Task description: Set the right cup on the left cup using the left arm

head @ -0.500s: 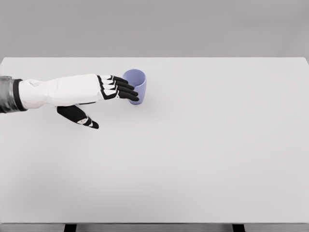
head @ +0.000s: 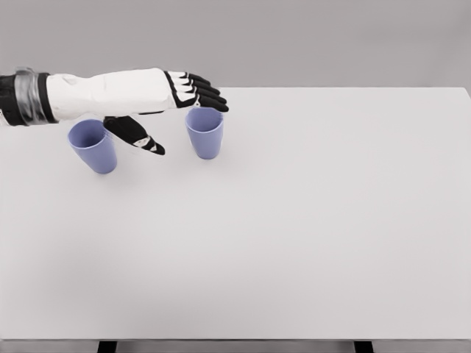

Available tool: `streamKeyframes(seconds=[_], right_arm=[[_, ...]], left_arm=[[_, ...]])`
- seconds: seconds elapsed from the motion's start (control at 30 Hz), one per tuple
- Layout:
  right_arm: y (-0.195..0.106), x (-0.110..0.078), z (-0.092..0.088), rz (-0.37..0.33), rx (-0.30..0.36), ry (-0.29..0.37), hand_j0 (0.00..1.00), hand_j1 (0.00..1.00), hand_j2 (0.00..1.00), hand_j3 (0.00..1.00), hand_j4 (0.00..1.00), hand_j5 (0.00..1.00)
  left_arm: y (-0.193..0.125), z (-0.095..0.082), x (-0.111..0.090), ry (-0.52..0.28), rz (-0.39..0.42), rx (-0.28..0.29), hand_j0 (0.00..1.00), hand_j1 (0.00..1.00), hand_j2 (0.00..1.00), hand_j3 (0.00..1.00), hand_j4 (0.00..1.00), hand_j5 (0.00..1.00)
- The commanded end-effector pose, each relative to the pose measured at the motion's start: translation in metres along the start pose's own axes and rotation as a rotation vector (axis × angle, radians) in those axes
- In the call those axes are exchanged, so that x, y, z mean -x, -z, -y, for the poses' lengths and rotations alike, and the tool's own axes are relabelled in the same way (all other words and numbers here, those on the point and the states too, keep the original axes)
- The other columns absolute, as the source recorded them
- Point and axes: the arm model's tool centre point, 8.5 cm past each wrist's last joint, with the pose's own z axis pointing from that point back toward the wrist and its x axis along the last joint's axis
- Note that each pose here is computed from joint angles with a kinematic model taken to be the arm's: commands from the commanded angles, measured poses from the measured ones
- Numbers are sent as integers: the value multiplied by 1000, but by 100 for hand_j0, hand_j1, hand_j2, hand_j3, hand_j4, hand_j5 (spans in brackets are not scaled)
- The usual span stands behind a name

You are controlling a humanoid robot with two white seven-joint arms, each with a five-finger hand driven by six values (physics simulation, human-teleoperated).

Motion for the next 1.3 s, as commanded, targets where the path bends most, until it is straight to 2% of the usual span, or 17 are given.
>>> streamKeyframes(seconds=[0.0,0.07,0.1,0.17,0.2,0.23,0.33,0.43,0.6,0.93,1.0,1.07,1.17,1.27], right_arm=[[0,0,0,0,-1,-1,100,100,100,100,100,100],[0,0,0,0,-1,-1,100,100,100,100,100,100],[0,0,0,0,-1,-1,100,100,100,100,100,100],[0,0,0,0,-1,-1,100,100,100,100,100,100],[0,0,0,0,-1,-1,100,100,100,100,100,100],[0,0,0,0,-1,-1,100,100,100,100,100,100],[0,0,0,0,0,0,100,100,100,100,100,100],[0,0,0,0,0,0,100,100,100,100,100,100],[0,0,0,0,-1,-1,100,100,100,100,100,100],[0,0,0,0,0,0,100,100,100,100,100,100],[0,0,0,0,-1,-1,100,100,100,100,100,100],[0,0,0,0,0,0,100,100,100,100,100,100],[0,0,0,0,-1,-1,100,100,100,100,100,100],[0,0,0,0,-1,-1,100,100,100,100,100,100]], left_arm=[[7,11,2,-38,10,17,100,100,100,100,100,100],[13,9,-1,-51,32,5,100,100,100,100,100,100],[13,6,0,-43,29,17,100,100,100,100,100,100],[16,6,0,-16,32,136,100,100,100,100,100,100],[18,5,5,-21,23,138,100,100,100,100,100,100],[15,5,21,-35,-23,133,100,100,100,100,100,100],[19,10,51,-69,-90,128,100,100,100,100,100,100],[33,11,63,-87,-103,121,100,100,100,100,100,100],[58,12,67,-100,-86,116,100,100,100,100,100,100],[54,17,73,-111,-105,121,100,100,100,100,100,100],[47,24,96,-85,-199,156,100,100,100,100,100,100],[44,30,111,-111,-247,155,100,100,100,100,100,100],[49,36,124,-138,-286,154,100,100,100,100,100,100],[55,39,125,-145,-283,160,100,100,100,100,100,100]])
